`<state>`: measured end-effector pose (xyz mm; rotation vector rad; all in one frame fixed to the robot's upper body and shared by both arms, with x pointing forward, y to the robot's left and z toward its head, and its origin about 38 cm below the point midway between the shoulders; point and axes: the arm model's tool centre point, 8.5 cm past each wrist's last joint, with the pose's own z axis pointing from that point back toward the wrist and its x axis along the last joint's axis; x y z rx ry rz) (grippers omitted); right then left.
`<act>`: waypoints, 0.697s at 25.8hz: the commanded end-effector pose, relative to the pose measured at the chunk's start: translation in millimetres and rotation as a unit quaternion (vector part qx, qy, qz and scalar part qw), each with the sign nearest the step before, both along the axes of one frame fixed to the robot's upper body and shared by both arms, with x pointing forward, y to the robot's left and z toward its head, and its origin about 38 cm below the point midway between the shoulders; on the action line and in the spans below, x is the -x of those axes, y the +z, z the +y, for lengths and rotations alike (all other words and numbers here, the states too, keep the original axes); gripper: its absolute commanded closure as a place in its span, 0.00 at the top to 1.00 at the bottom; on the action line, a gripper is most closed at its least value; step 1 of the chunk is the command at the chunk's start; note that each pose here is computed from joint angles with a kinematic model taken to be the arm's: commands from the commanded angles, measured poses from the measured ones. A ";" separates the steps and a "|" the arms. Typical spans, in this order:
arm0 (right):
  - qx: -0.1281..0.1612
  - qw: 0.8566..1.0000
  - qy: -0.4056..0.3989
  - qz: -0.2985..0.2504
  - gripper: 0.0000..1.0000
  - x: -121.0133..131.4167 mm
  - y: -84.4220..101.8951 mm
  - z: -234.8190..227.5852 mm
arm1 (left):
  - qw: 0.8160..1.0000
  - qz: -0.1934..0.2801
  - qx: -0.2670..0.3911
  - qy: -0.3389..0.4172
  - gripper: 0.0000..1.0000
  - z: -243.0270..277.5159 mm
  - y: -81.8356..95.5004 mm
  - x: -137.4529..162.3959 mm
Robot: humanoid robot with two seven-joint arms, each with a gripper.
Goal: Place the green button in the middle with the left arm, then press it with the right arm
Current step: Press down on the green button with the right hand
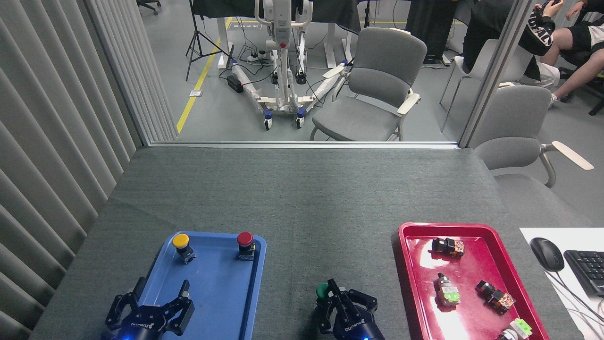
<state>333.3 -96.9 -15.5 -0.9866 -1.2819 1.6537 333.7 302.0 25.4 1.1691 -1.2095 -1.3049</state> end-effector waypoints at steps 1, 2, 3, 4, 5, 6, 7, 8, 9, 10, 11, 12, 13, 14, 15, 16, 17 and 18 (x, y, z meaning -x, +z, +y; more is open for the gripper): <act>0.003 1.000 0.002 0.011 0.00 2.2 -5.9 0.1 | 1.000 -0.005 0.000 -0.001 1.00 -1.0 3.4 -0.3; 0.002 1.000 0.002 0.012 0.00 2.3 -6.3 0.1 | 1.000 -0.007 0.000 -0.001 1.00 -1.4 4.9 -0.6; 0.002 1.000 0.002 0.012 0.00 2.3 -6.3 0.1 | 1.000 -0.009 0.000 -0.002 1.00 -1.9 6.4 -0.9; 0.000 1.000 0.001 0.013 0.00 2.8 -6.6 0.2 | 1.000 -0.012 0.001 -0.002 1.00 -2.2 8.5 -1.3; -0.002 1.000 -0.001 0.010 0.00 2.2 -5.6 -0.2 | 1.000 -0.013 0.003 -0.002 1.00 -2.3 9.0 -1.4; -0.005 1.000 -0.004 0.008 0.00 0.8 -3.8 -1.2 | 1.000 -0.015 0.004 -0.002 1.00 -3.1 9.9 -1.5; -0.010 1.000 -0.008 0.003 0.00 -0.9 -0.5 -2.0 | 1.000 -0.015 0.004 -0.001 1.00 -2.9 9.9 -1.6; -0.017 1.000 -0.011 0.000 0.00 -2.5 2.8 -2.0 | 1.000 -0.015 0.004 -0.001 1.00 -2.8 9.9 -1.6; -0.025 1.000 -0.012 -0.005 0.00 -4.7 7.7 0.3 | 1.000 -0.015 0.004 0.001 1.00 -2.4 9.9 -1.6; -0.033 0.999 -0.015 -0.011 0.00 -7.2 13.2 2.3 | 1.000 -0.015 0.003 0.001 1.00 -2.0 10.0 -1.6; -0.038 0.999 -0.016 -0.017 0.00 -9.0 18.6 4.1 | 1.000 -0.015 0.004 0.001 1.00 -2.4 9.9 -1.6; -0.043 0.999 -0.017 -0.026 0.00 -11.9 25.2 4.3 | 1.000 -0.014 0.004 0.001 1.00 -2.4 9.4 -1.0; -0.050 0.998 -0.019 -0.032 0.00 -13.6 30.5 4.0 | 1.000 -0.011 0.004 0.001 1.00 -2.2 7.4 1.1; -0.059 0.997 -0.023 -0.038 0.04 -15.4 36.0 3.8 | 1.000 -0.008 0.004 0.002 1.00 -1.9 5.4 3.3; -0.064 0.996 -0.033 -0.045 0.13 -17.3 40.7 1.4 | 1.000 -0.007 0.005 0.003 1.00 -2.2 4.7 3.9; -0.067 0.996 -0.044 -0.049 0.28 -18.9 43.9 -0.4 | 1.000 -0.007 0.005 0.004 1.00 -1.6 4.4 4.4; -0.067 0.995 -0.056 -0.053 0.52 -20.4 46.1 -2.8 | 1.000 -0.006 0.005 0.003 1.00 -2.2 3.7 5.0; -0.066 0.994 -0.064 -0.059 0.81 -23.6 49.3 -4.4 | 1.000 -0.006 0.007 0.002 1.00 -2.3 3.7 5.0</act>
